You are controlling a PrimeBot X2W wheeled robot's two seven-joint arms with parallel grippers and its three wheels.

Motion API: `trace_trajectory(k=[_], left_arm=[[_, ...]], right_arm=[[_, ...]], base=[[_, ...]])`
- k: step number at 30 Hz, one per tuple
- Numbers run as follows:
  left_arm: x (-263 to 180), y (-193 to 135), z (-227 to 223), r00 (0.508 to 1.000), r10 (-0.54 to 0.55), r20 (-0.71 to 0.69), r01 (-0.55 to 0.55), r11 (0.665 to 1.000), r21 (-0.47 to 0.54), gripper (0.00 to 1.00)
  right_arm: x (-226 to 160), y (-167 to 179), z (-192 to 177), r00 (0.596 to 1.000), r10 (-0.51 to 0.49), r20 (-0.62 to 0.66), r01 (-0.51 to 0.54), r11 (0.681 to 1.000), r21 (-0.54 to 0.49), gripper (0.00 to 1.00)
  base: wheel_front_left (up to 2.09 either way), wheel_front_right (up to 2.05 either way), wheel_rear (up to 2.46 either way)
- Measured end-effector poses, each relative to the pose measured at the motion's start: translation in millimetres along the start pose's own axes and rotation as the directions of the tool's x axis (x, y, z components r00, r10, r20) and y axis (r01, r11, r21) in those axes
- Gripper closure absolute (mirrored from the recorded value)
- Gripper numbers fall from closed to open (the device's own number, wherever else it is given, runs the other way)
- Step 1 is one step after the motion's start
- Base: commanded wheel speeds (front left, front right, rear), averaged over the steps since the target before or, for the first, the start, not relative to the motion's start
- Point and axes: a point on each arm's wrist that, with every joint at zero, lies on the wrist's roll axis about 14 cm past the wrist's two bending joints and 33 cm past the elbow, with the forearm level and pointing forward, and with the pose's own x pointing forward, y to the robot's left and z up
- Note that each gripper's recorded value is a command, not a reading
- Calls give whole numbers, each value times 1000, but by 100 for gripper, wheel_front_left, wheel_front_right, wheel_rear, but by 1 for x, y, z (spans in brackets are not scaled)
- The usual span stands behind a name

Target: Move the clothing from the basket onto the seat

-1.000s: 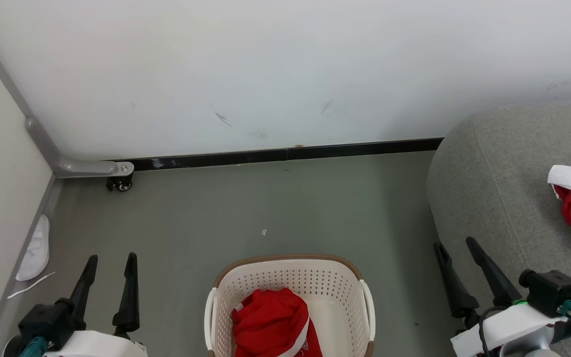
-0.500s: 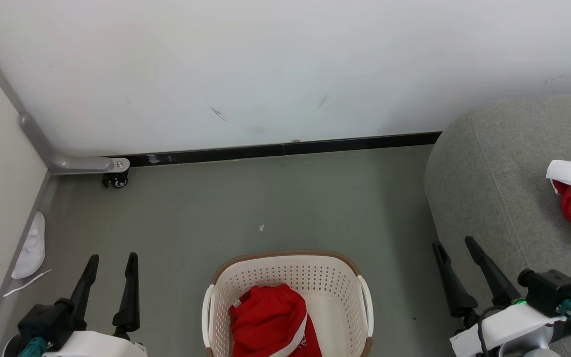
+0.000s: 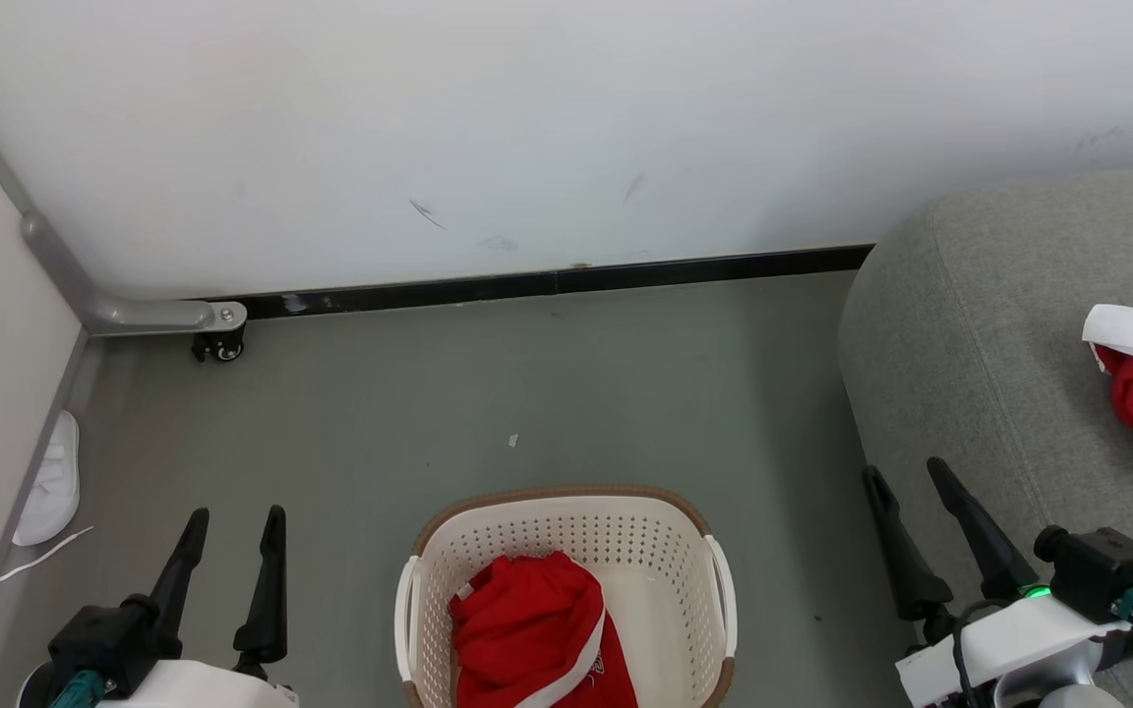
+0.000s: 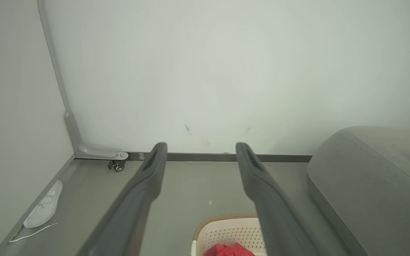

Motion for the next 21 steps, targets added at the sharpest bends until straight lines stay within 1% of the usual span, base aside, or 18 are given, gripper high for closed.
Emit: trace_trajectory(k=[6, 12, 21], left_arm=[[2, -3, -7, 1000, -15, -19, 15, 1000, 1, 0], [5, -6, -16, 998, -31, -47, 32, 1000, 0, 0], [16, -17, -33, 993, -80, -90, 81, 997, 2, 0]], right_arm=[[2, -3, -2, 1000, -6, -6, 6, 1000, -1, 0], [12, -8, 4, 1000, -15, 16, 15, 1000, -6, 0], [18, -14, -4, 999, -32, -2, 32, 999, -8, 0]], base=[[0, 0, 0], [0, 0, 0], [0, 0, 0]])
